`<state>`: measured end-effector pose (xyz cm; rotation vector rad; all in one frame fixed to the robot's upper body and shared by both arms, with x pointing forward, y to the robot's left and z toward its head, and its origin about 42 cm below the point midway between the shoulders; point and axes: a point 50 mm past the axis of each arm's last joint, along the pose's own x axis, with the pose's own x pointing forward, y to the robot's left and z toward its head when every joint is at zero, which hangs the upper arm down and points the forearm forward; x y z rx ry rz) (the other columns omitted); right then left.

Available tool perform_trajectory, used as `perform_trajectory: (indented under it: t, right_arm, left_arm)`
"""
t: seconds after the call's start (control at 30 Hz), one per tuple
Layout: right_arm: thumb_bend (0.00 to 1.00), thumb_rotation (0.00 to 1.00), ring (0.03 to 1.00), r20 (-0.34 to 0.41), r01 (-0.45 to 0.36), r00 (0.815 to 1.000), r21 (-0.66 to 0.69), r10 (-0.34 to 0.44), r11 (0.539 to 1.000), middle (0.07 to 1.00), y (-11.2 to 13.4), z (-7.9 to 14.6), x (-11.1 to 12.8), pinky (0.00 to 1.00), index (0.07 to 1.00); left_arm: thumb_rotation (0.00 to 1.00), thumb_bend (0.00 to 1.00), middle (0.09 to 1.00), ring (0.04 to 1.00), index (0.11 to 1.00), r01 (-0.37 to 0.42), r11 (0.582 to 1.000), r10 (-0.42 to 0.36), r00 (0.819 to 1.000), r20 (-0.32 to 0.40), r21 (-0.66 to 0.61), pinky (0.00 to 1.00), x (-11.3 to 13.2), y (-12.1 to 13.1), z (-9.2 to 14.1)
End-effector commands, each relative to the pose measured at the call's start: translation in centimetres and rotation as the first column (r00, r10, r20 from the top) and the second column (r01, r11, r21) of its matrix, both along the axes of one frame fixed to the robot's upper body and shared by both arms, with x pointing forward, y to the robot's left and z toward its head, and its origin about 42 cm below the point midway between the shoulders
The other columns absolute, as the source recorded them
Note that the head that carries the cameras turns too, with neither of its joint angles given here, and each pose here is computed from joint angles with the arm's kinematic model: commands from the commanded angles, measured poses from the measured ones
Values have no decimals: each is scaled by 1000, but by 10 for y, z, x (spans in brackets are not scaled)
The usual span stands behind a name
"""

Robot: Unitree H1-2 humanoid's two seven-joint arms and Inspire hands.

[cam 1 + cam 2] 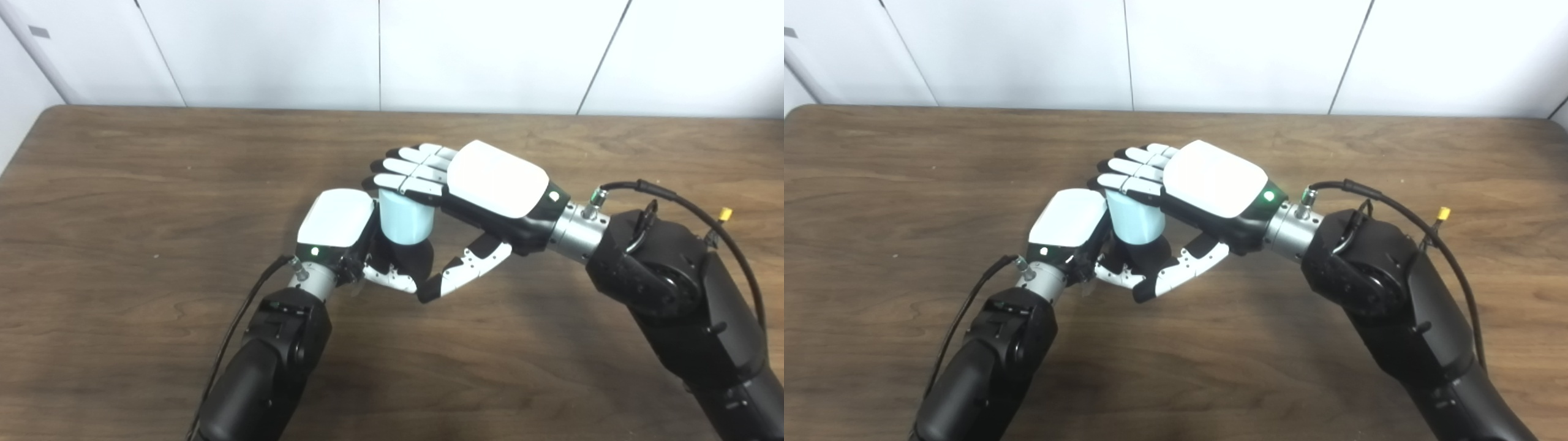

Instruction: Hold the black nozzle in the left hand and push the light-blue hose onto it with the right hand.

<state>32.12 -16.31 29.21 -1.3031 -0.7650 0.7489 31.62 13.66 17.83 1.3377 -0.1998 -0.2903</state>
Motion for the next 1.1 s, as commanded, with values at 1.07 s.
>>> perform_trajectory:
  t: [1.07]
  right_arm:
    - [704, 1000, 913, -202, 51, 975, -206, -94, 977, 910, -24, -51, 6, 905, 874]
  left_arm:
    - [0, 524, 456, 478, 491, 15, 1000, -15, 1000, 23, 0, 376, 1, -3, 7]
